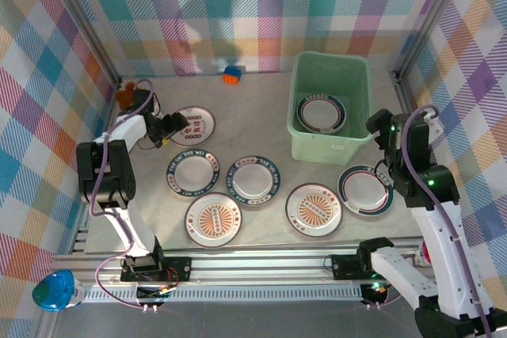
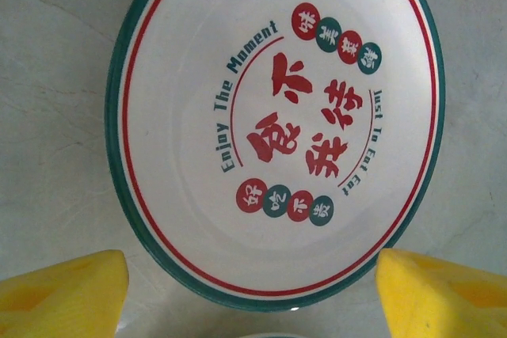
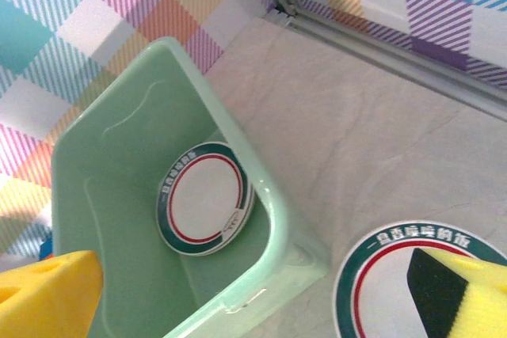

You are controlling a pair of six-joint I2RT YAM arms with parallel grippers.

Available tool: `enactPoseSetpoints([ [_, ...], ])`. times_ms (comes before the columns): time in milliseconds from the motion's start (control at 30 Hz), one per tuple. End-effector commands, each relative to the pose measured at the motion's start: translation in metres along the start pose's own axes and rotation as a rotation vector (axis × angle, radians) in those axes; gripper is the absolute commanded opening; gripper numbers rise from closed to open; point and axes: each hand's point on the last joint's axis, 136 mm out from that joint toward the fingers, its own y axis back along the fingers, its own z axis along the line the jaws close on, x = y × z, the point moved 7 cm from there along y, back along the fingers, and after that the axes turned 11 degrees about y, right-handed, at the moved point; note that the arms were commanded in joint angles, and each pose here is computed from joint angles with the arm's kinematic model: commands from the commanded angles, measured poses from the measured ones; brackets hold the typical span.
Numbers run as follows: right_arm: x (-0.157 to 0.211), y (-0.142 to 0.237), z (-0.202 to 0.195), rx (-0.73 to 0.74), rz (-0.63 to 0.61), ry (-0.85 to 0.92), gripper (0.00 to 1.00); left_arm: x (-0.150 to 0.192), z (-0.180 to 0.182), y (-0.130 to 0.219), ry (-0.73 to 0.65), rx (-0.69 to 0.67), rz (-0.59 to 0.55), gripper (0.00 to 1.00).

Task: Place the plates into the plastic bin on the countertop

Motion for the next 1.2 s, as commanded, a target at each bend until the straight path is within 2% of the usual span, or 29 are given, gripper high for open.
enactPoseSetpoints([
  [0,-0.003,0.003,-0.006,0.024,0.004,0.045,0.99,-0.004,-0.001,-0.005,-0.018,0.049,0.01,0.81],
  [333,0.001,-0.017,0.009,-0.06,0.063,0.019,0.99,0.0,0.004,-0.025,-0.002,0.062,0.076,0.79],
  [700,0.003,-0.025,0.012,-0.072,0.087,0.016,0.99,0.005,0.008,-0.04,0.007,0.058,0.121,0.73],
  [1000,0.006,-0.028,0.01,-0.083,0.102,0.008,0.99,0.009,0.008,-0.049,0.004,0.045,0.143,0.65],
  [1167,0.009,-0.032,0.009,-0.088,0.113,-0.002,0.99,0.01,0.009,-0.05,0.006,0.041,0.15,0.57],
])
